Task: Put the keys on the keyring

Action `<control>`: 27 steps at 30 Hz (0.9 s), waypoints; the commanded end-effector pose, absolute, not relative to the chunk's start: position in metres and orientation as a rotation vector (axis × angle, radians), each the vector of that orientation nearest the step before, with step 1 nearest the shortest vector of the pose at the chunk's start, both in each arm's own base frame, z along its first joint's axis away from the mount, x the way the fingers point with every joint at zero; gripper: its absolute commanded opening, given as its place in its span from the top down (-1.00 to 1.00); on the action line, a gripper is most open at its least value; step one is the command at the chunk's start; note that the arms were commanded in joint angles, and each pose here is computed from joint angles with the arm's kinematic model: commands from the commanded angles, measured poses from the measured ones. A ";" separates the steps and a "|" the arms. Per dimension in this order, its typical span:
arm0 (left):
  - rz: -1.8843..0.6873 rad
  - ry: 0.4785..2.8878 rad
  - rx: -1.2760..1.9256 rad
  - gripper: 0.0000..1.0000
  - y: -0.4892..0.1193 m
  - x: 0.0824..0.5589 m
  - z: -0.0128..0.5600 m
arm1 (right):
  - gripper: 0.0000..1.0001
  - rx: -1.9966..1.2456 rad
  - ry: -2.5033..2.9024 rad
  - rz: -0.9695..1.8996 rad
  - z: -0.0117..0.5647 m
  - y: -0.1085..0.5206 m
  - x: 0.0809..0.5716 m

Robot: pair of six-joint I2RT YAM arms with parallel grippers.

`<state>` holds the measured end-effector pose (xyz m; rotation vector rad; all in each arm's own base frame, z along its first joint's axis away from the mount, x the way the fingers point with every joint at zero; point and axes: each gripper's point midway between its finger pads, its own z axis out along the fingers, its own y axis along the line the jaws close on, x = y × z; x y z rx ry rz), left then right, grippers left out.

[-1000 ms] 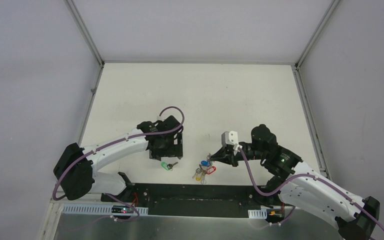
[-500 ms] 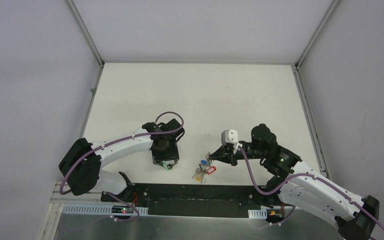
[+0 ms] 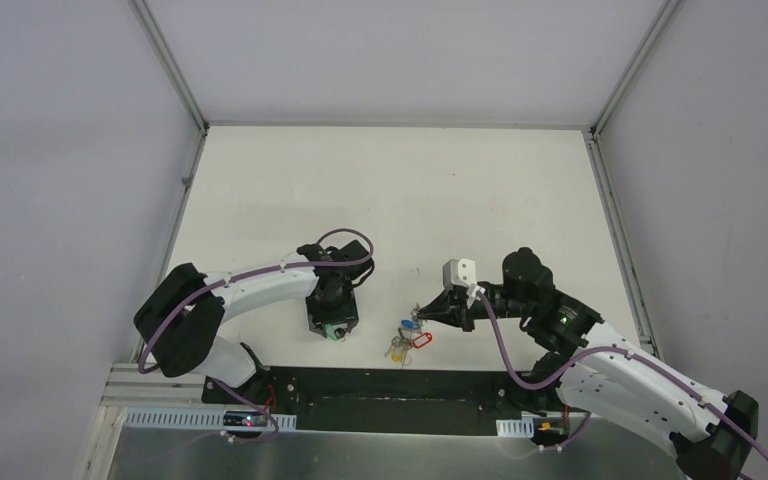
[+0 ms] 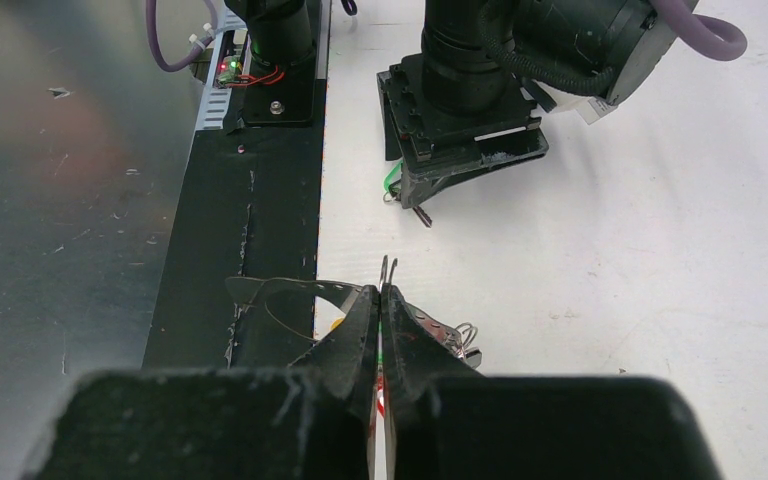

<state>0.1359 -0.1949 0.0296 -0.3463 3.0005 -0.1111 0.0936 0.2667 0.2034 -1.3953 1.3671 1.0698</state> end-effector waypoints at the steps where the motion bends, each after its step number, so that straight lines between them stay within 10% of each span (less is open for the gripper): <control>1: -0.155 2.991 -0.398 -0.06 -0.202 0.141 0.038 | 1.00 -1.376 1.268 1.085 0.224 0.272 0.093; 27: -0.165 3.001 -0.393 0.18 -0.204 0.137 0.032 | 1.00 -1.373 1.284 1.096 0.222 0.272 0.092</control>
